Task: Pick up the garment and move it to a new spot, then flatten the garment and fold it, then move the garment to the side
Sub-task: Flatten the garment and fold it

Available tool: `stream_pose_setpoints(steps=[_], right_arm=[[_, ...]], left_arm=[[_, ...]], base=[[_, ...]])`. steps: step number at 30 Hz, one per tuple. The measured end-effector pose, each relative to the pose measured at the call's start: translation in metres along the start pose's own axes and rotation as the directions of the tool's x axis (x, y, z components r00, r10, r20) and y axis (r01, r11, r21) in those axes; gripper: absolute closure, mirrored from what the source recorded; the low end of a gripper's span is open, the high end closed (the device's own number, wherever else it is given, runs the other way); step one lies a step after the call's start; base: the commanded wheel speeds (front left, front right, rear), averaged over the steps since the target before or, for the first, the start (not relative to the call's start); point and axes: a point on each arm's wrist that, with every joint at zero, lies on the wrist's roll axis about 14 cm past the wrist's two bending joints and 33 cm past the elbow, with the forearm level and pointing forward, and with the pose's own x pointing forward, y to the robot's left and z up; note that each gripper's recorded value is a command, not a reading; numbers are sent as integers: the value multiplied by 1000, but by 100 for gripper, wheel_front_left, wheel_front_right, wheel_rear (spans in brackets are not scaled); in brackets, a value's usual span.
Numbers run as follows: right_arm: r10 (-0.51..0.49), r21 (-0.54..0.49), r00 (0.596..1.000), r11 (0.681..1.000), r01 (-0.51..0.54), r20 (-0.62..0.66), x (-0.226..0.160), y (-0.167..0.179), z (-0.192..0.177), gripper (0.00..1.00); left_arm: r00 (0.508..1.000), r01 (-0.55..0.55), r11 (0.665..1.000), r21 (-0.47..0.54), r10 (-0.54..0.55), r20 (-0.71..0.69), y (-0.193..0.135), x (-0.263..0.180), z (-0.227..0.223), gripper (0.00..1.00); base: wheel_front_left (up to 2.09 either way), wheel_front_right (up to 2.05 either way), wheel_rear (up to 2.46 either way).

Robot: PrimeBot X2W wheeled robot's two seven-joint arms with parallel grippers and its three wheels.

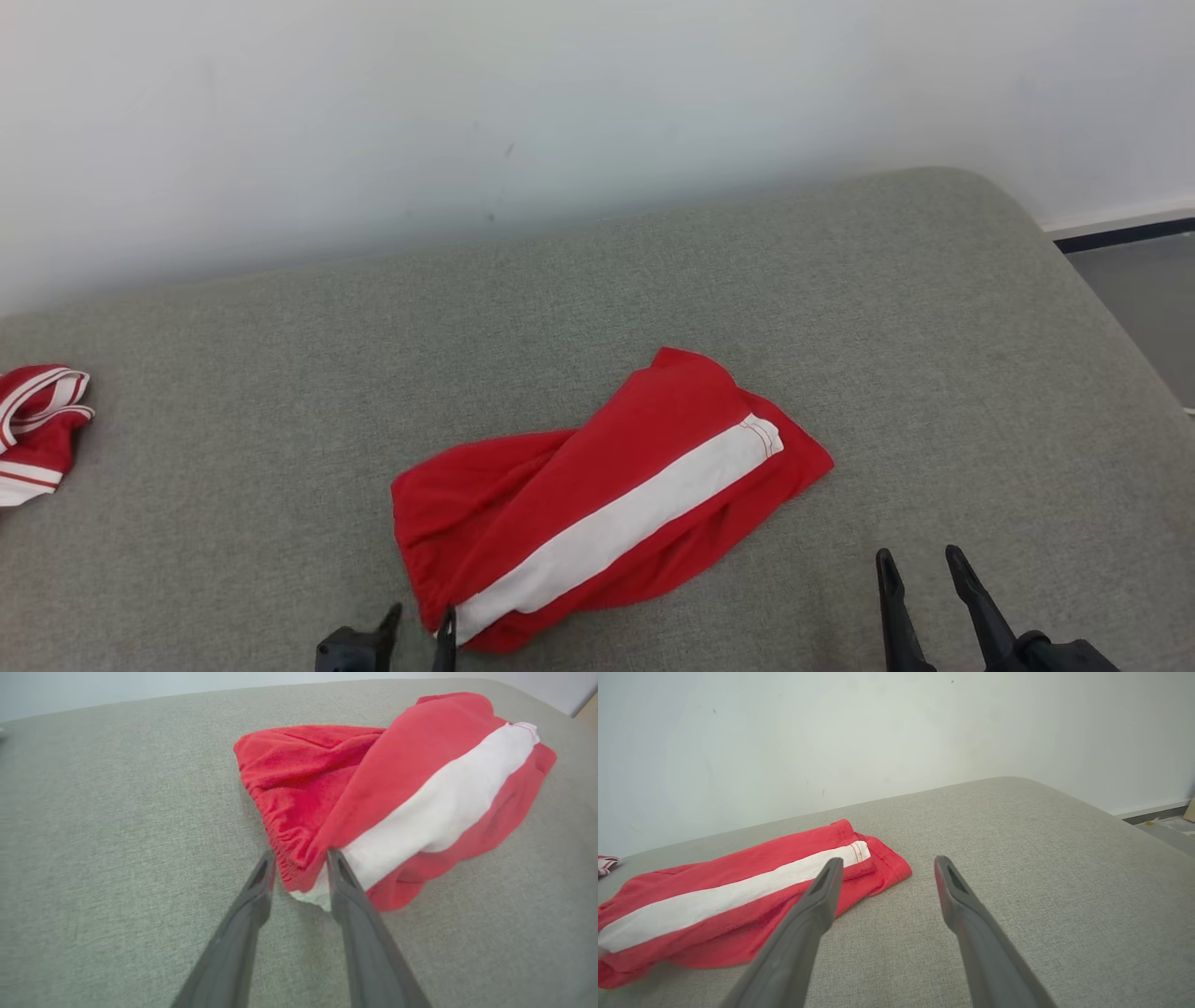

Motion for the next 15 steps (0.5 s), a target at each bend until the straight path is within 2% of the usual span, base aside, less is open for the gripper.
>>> stream_pose_setpoints(steps=[5,9,15], right_arm=[[-12,-1,1000,1000,12,9,-2,-4,3,0],[-18,-1,1000,1000,18,11,-1,-6,3,0],[-11,-2,1000,1000,11,7,3,-5,2,0]], left_arm=[[997,-58,998,30,56,43,16,2,-5,0],[986,-105,994,25,101,130,31,-1,5,0],[939,-189,981,-35,191,285,55,-19,39,0]], base=[[0,0,0],[0,0,0],[0,0,0]])
